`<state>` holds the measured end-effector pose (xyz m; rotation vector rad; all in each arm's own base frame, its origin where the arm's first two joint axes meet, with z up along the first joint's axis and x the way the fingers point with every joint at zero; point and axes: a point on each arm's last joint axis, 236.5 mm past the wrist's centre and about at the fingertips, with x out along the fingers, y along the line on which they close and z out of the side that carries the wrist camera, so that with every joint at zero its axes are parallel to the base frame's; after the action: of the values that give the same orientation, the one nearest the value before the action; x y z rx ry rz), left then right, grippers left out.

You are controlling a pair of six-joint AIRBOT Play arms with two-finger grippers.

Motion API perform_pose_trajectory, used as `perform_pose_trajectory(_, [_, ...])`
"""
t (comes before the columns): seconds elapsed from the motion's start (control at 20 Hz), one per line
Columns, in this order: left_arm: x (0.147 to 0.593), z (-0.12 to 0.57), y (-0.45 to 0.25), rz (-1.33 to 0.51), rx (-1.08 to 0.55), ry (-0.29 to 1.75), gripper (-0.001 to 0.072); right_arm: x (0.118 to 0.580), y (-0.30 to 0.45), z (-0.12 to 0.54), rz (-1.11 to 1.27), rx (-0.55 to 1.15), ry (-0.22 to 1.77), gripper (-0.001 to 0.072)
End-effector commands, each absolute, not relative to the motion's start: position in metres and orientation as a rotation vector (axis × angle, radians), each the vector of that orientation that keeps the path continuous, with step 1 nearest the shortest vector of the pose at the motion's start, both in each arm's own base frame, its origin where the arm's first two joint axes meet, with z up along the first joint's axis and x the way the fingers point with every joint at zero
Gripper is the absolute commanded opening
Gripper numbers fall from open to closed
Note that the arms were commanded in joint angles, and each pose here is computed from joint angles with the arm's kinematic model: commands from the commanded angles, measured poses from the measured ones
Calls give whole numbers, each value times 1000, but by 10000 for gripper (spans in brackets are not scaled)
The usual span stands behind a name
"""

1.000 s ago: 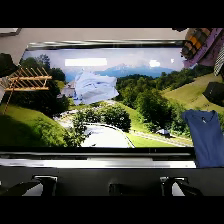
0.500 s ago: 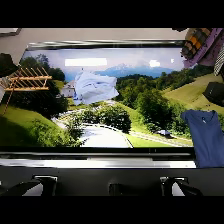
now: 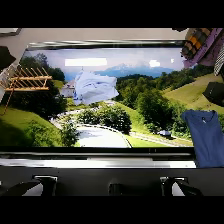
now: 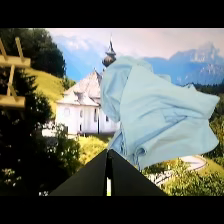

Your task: Fold the clothes and pants, and hang the long-sleeved shirts on hangers.

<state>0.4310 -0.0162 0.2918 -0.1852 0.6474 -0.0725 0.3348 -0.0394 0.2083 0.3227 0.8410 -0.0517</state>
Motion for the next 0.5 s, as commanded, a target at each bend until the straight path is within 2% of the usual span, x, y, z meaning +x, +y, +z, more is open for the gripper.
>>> perform_pose_trajectory(0.0, [448, 317, -13, -69, -184, 515, 18, 335, -39, 209, -52, 322, 840, 33])
perform_pose_trajectory(0.45, [451, 324, -14, -71, -189, 485, 18, 335, -39, 209, -51, 323, 840, 33])
